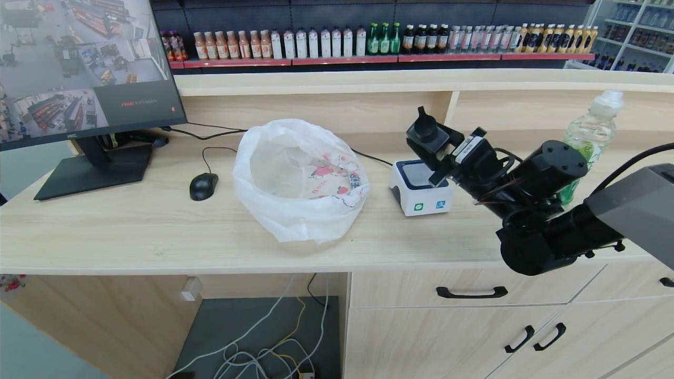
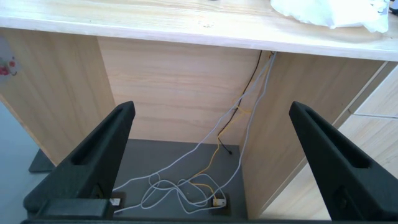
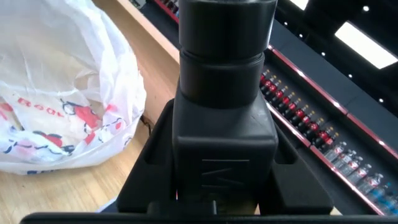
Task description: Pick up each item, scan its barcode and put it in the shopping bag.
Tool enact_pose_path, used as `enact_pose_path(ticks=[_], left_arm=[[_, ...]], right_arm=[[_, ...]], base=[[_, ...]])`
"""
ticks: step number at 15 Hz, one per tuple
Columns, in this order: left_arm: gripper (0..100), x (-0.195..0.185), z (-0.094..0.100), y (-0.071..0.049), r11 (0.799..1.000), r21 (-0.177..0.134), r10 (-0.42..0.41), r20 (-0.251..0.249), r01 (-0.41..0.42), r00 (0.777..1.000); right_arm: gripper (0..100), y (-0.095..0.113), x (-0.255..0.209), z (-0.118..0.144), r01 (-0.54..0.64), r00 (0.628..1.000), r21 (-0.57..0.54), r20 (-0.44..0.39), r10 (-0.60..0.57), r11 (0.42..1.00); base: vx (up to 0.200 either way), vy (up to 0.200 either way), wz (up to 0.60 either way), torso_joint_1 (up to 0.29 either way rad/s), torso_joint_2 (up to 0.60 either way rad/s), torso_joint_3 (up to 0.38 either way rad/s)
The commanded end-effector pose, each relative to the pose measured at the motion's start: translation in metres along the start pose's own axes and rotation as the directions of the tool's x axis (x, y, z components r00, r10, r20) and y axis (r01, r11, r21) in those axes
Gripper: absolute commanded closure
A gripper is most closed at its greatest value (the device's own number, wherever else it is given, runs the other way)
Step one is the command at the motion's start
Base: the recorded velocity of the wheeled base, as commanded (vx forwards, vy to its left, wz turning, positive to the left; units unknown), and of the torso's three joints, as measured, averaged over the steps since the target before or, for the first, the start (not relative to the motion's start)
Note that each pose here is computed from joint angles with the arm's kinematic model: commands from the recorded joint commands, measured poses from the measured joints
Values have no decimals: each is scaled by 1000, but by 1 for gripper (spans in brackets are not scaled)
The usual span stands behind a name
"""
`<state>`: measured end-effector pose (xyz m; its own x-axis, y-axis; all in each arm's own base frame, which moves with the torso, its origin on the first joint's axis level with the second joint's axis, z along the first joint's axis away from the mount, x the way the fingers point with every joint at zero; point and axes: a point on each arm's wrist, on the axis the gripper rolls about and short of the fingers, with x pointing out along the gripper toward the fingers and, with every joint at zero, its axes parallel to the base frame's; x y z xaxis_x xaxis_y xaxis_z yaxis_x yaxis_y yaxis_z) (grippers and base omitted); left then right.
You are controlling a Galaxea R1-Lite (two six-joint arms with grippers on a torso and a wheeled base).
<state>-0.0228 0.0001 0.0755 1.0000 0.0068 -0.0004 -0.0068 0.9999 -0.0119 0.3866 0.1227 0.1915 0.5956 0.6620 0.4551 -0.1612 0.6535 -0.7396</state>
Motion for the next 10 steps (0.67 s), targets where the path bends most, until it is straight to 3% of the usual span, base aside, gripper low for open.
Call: enact_pose_path(ticks=[1, 2, 4, 7, 10], left_arm=[[0, 0, 0, 0, 1000, 0, 1, 0, -1, 1000], [0, 0, 0, 0, 1000, 0, 1, 0, -1, 1000], [0, 0, 0, 0, 1000, 0, 1, 0, -1, 1000], [0, 0, 0, 0, 1000, 1, 1, 0, -1, 1000], [0, 0, 0, 0, 1000, 0, 1, 0, -1, 1000]], right_arm=[[100, -13, -1, 21, 28, 999, -3, 25, -28, 1000], [100, -15, -5, 42, 61, 998, 82, 5, -61, 995], [100, -25, -9, 59, 79, 996, 117, 25, -83, 990], [100, -28, -32, 78, 84, 996, 242, -19, -82, 967], [100, -30, -48, 90, 227, 973, 447, -138, -184, 865]], base=[[0, 0, 0, 0, 0, 0], [0, 0, 0, 0, 0, 0], [0, 0, 0, 0, 0, 0], [0, 0, 0, 0, 0, 0], [0, 0, 0, 0, 0, 0]])
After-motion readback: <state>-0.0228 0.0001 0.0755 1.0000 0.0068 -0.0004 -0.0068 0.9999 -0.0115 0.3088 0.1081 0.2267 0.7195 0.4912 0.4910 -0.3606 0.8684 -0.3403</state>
